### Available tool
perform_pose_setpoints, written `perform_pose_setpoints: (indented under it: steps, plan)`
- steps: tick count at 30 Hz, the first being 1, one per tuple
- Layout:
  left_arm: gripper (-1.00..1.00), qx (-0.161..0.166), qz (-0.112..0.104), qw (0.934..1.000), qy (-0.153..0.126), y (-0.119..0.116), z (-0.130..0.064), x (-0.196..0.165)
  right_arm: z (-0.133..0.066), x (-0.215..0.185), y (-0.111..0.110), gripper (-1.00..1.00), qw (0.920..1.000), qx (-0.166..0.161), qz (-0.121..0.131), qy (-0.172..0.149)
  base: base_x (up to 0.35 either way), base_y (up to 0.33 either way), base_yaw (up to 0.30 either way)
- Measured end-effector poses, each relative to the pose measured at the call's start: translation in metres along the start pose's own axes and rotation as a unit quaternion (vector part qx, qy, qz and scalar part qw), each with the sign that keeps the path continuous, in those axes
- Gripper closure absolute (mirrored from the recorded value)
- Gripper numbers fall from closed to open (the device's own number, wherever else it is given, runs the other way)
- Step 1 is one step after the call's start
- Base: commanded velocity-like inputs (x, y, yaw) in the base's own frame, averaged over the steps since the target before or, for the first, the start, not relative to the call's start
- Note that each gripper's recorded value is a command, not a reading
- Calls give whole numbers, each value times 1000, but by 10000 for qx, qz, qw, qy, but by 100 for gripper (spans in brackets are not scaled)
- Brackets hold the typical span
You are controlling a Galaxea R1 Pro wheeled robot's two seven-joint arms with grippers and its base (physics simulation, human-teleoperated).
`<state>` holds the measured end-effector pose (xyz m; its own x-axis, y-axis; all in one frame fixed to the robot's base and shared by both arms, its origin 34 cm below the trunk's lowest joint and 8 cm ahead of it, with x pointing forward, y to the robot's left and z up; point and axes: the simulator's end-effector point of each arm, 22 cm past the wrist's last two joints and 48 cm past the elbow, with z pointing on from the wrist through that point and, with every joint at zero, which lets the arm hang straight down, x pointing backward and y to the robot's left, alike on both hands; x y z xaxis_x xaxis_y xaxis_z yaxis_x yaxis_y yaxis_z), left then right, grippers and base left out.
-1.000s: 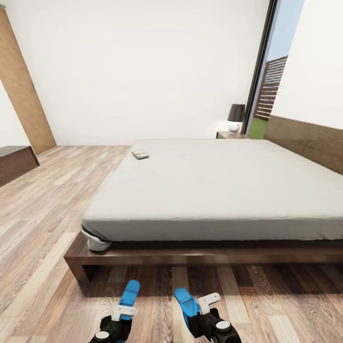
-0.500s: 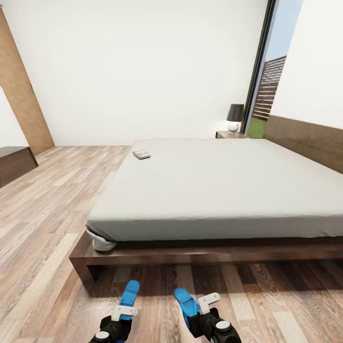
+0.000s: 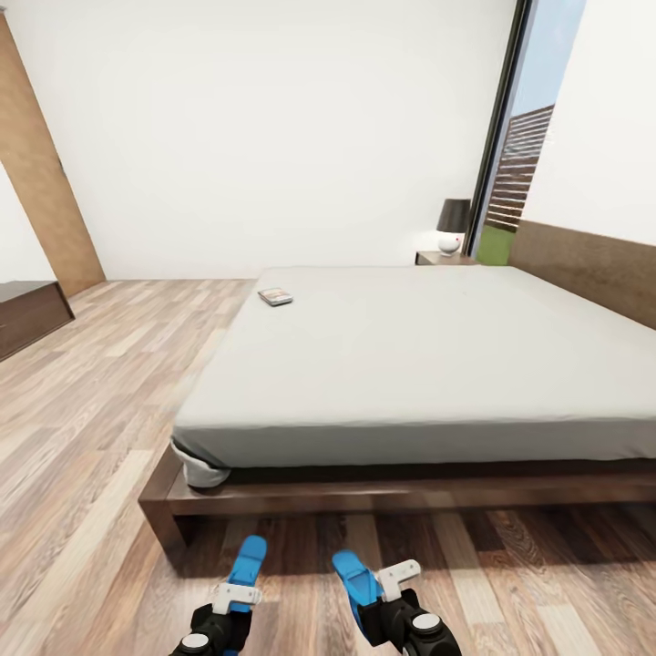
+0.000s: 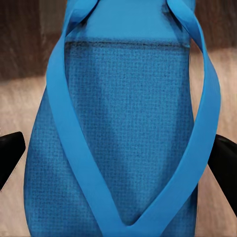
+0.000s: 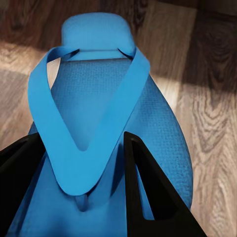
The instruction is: In the bedroom, move the book from the bed onto either nightstand, and place the two sandals side by side next to the bed.
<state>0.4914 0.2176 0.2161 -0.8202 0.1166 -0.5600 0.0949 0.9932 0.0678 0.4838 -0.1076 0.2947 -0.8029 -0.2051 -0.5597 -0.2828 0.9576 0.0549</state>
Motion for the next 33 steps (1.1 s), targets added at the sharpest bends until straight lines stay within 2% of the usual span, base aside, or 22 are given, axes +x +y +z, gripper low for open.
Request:
perform_pose_setpoints:
  steps: [30, 33]
  plan:
    - [100, -11, -3, 10000, -15, 0, 0, -1, 0, 0, 0, 100, 10000, -1, 0, -1, 29, 20, 0]
    - [100, -5, -7, 10000, 48, 0, 3, 5, 3, 5, 0, 100, 10000, -12, 9, 56, 0, 0, 0]
